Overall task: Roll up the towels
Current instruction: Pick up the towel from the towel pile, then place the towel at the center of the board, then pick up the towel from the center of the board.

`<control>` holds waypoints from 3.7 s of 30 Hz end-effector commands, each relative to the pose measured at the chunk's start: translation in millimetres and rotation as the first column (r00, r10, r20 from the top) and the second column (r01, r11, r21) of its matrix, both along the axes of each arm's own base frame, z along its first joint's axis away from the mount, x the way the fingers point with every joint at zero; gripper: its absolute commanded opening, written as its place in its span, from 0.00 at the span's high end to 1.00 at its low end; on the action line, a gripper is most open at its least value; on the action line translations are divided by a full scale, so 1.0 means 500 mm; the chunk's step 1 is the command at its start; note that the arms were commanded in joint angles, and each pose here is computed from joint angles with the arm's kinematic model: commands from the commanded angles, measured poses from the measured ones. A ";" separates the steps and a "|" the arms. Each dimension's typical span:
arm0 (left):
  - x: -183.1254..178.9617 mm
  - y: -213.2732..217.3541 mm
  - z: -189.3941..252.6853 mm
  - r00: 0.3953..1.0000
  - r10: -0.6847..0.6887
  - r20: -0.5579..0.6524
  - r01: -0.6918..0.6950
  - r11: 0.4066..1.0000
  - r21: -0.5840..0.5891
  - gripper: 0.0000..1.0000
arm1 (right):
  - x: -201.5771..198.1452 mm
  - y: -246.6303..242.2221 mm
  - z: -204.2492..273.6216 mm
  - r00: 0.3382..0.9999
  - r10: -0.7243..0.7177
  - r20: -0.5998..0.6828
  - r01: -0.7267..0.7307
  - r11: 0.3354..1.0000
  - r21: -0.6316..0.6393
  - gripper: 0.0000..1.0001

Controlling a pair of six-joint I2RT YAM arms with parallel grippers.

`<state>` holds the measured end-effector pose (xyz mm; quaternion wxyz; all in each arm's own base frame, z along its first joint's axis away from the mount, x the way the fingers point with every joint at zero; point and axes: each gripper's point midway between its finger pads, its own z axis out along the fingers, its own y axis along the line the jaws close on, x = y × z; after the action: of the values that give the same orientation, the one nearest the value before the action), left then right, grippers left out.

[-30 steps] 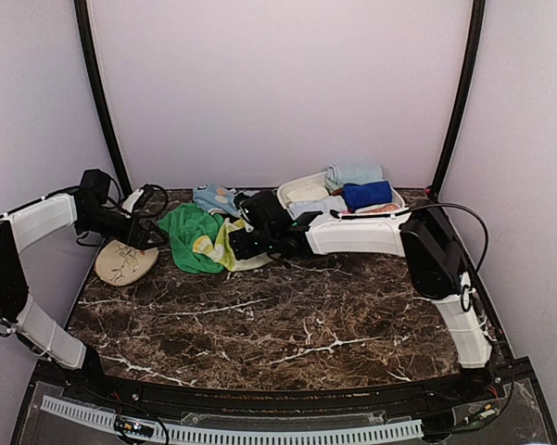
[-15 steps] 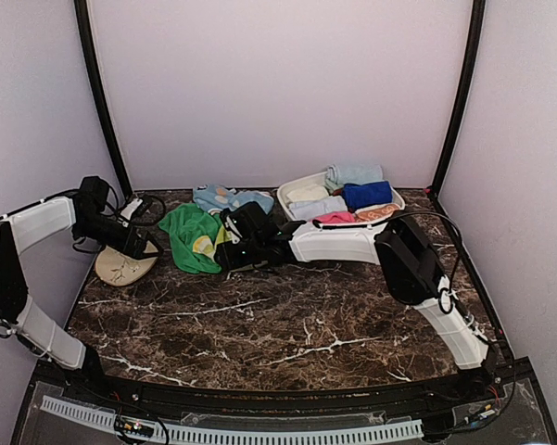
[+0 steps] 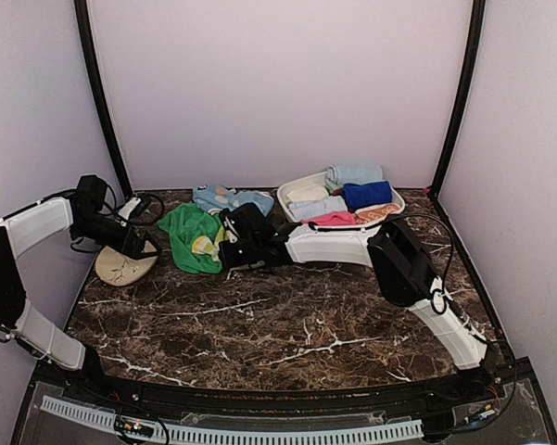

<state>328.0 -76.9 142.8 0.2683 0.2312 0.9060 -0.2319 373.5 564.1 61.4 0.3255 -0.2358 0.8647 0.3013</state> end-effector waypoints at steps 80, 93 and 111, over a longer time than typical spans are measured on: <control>-0.210 -0.147 -0.249 0.647 -0.744 -0.167 0.732 0.545 0.408 0.64 | -0.282 -0.516 0.240 0.991 -0.127 0.043 0.132 0.982 -0.135 0.41; -0.211 -0.149 -0.146 0.706 -0.700 -0.102 0.669 0.615 0.417 1.00 | -0.217 -0.277 0.132 0.999 -0.009 -0.038 0.001 0.975 -0.223 0.37; -0.223 -0.152 -0.099 0.733 -0.679 -0.045 0.635 0.659 0.403 1.00 | -0.219 -0.306 0.026 0.987 -0.152 0.043 0.152 0.829 -0.538 0.87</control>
<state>221.8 -150.7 81.4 0.1567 0.6099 0.7702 -0.1015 254.1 424.9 42.3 0.2284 -0.2723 0.9334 0.0485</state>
